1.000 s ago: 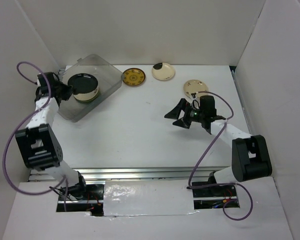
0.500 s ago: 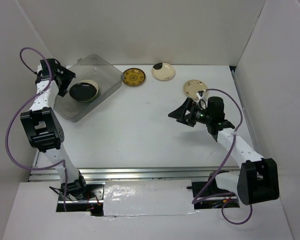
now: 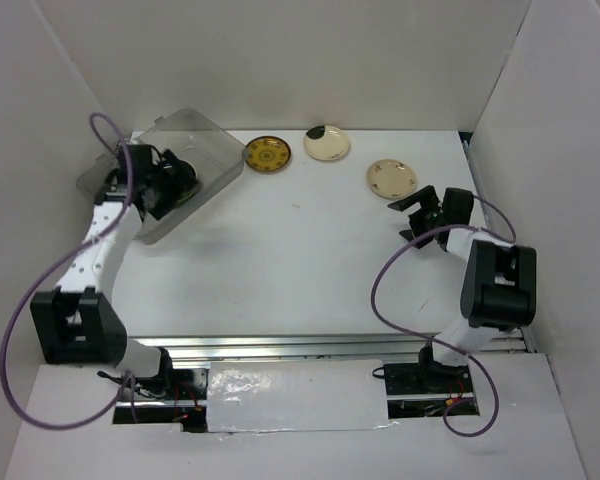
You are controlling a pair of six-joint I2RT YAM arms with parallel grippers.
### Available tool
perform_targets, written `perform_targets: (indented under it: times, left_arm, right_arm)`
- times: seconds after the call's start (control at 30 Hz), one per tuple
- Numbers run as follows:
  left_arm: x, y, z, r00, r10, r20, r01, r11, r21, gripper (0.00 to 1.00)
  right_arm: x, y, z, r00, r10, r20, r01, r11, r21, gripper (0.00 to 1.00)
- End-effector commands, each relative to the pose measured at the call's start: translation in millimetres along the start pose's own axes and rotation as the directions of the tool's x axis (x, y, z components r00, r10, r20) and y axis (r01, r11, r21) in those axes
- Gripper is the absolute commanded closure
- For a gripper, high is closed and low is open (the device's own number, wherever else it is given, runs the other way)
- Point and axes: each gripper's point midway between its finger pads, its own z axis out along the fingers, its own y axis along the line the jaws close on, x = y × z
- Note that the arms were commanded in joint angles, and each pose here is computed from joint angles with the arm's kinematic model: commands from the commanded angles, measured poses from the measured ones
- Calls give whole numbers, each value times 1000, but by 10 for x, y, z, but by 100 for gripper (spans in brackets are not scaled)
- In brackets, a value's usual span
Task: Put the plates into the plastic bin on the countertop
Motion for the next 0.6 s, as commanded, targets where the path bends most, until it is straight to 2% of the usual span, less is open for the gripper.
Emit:
perform_targets:
  times: [0.0, 0.03, 0.17, 0.23, 0.4, 0.43, 0.57]
  left_arm:
    - [547, -460, -409, 985, 172, -27, -161, 959, 233, 1]
    - [726, -580, -504, 977, 212, -35, -194, 939, 283, 1]
    - [1162, -749, -842, 942, 330, -51, -279, 862, 423, 1]
    - [1312, -754, -950, 925, 375, -63, -312, 843, 439, 1]
    - [1253, -622, -1198, 924, 381, 11, -352, 842, 408, 1]
    - [1228, -587, -1260, 926, 376, 21, -353, 845, 402, 1]
    - [1106, -557, -1381, 929, 365, 59, -359, 851, 384, 1]
  right_arm:
    - [-667, 310, 228, 988, 25, 153, -19, 999, -46, 1]
    - [-788, 399, 285, 985, 20, 169, -9, 998, -68, 1]
    - [-1018, 195, 631, 986, 72, 148, -69, 997, -27, 6]
    - [-1199, 232, 709, 983, 83, 165, -83, 997, -10, 7]
    - [-1294, 21, 1033, 984, 141, 109, -151, 985, 84, 20]
    - [-1331, 63, 1053, 984, 137, 115, -149, 984, 96, 27]
    - [-1249, -45, 1256, 989, 141, 52, -148, 974, 172, 43]
